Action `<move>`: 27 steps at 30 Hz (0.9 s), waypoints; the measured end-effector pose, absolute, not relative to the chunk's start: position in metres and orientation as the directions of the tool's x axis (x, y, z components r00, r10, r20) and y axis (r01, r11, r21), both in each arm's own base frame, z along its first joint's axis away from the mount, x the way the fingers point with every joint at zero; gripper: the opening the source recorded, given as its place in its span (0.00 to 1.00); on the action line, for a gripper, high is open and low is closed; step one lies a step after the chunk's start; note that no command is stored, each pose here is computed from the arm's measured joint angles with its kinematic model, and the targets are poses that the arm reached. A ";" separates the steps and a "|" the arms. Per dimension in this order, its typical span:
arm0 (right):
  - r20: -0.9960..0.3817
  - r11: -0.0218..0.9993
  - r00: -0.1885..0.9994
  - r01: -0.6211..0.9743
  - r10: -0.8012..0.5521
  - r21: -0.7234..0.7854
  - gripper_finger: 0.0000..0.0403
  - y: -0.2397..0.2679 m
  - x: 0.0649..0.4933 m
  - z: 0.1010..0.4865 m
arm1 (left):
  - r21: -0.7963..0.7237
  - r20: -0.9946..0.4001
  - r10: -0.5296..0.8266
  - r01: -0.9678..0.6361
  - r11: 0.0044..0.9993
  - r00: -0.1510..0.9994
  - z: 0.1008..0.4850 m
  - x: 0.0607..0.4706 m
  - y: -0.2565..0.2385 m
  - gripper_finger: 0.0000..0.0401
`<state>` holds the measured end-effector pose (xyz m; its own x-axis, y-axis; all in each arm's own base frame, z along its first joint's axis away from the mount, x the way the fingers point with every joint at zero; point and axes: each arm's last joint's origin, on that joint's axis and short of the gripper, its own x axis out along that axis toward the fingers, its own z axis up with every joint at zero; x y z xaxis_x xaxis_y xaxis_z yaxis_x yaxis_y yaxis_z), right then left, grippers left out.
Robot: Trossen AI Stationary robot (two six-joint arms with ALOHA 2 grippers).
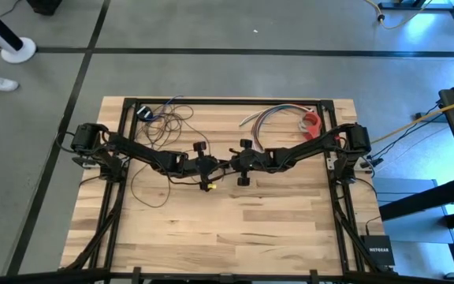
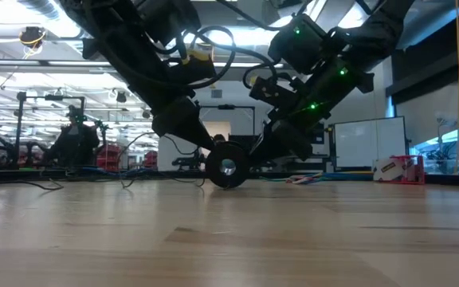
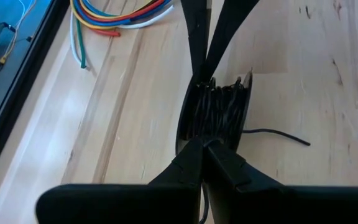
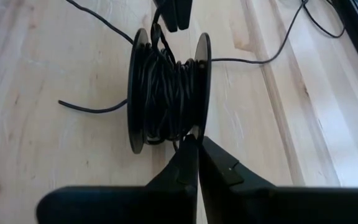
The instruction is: Coiling cords
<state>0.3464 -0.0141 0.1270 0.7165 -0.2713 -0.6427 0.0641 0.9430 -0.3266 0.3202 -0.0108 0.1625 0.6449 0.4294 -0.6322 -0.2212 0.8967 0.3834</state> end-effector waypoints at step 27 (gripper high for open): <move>-0.644 0.943 0.715 0.064 -0.272 -0.327 0.01 -0.014 0.346 0.127 | 0.408 -0.660 0.422 -0.175 0.896 0.622 0.190 0.309 -0.015 0.39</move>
<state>0.3461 -0.0143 0.1266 0.7151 -0.2715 -0.6441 0.0636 0.9429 -0.3269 0.3093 -0.0152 0.1904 0.6223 0.4216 -0.6595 -0.1753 0.8962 0.4075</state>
